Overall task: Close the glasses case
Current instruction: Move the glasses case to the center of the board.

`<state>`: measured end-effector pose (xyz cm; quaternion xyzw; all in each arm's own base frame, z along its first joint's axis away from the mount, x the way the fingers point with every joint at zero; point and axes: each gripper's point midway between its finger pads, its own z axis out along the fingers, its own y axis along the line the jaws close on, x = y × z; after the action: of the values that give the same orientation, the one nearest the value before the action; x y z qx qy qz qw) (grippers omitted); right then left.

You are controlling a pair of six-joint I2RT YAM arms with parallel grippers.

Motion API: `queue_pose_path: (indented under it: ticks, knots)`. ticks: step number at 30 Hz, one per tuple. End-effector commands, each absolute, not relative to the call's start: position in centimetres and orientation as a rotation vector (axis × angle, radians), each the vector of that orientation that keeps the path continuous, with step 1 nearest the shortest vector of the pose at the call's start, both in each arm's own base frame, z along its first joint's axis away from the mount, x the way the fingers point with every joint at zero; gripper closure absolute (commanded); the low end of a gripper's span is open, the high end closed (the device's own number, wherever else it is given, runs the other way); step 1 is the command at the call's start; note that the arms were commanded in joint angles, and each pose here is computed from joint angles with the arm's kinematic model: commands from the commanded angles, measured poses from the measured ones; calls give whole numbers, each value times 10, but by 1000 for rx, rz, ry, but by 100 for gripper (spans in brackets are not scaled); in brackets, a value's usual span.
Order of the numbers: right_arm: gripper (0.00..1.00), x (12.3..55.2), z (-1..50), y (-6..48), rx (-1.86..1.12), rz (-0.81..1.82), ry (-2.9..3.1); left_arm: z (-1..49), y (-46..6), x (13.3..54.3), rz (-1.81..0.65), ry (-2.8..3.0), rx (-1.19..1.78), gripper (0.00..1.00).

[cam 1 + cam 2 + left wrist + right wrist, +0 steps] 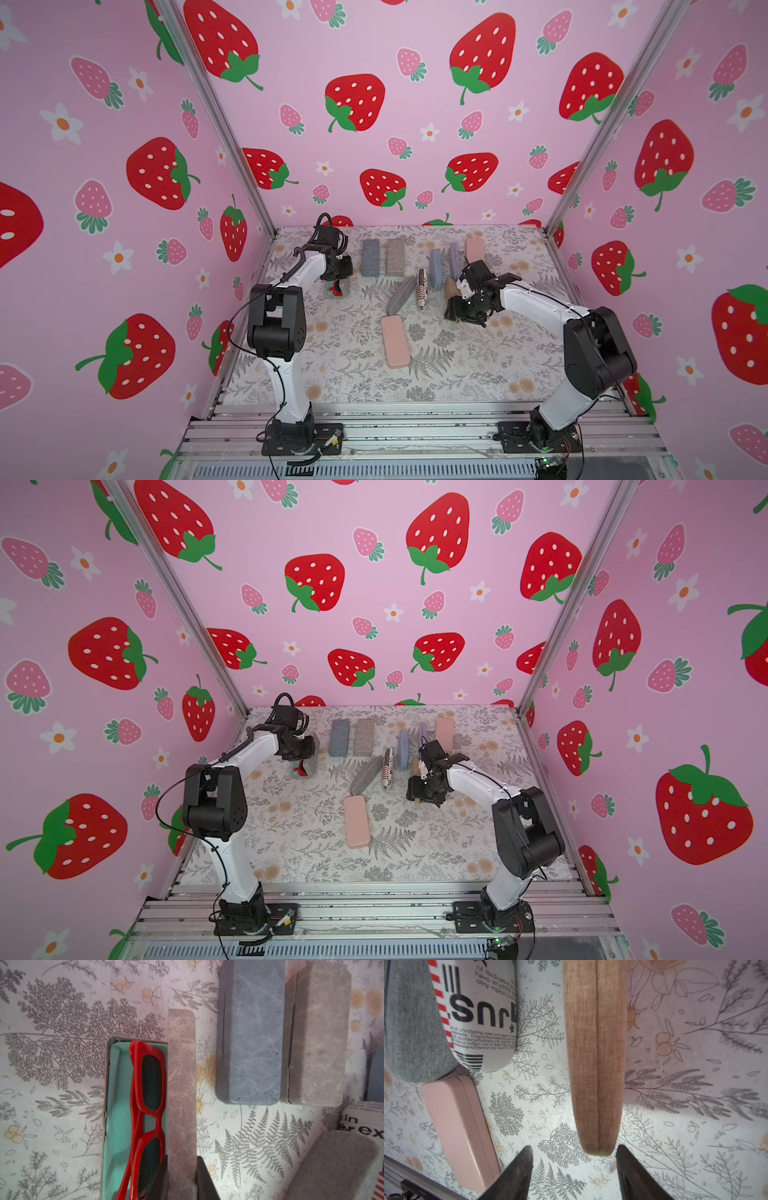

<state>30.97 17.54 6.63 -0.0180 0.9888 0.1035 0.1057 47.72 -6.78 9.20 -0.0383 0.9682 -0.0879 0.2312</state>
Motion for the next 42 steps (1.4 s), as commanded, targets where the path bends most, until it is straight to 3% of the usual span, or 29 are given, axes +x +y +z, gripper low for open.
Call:
queue_pose_path:
  ticks: [1,24,37,42]
  knots:
    - [35,303,76,176,-54,351,2893,113,-77,468,-232,2615,-120,87]
    - [34,266,95,162,-66,417,2844,99,-142,346,-198,2625,-131,87]
    - [34,258,94,165,-66,432,2854,90,-160,329,-190,2619,-111,87]
    - [34,260,95,169,-76,433,2854,87,-157,328,-172,2626,-119,78]
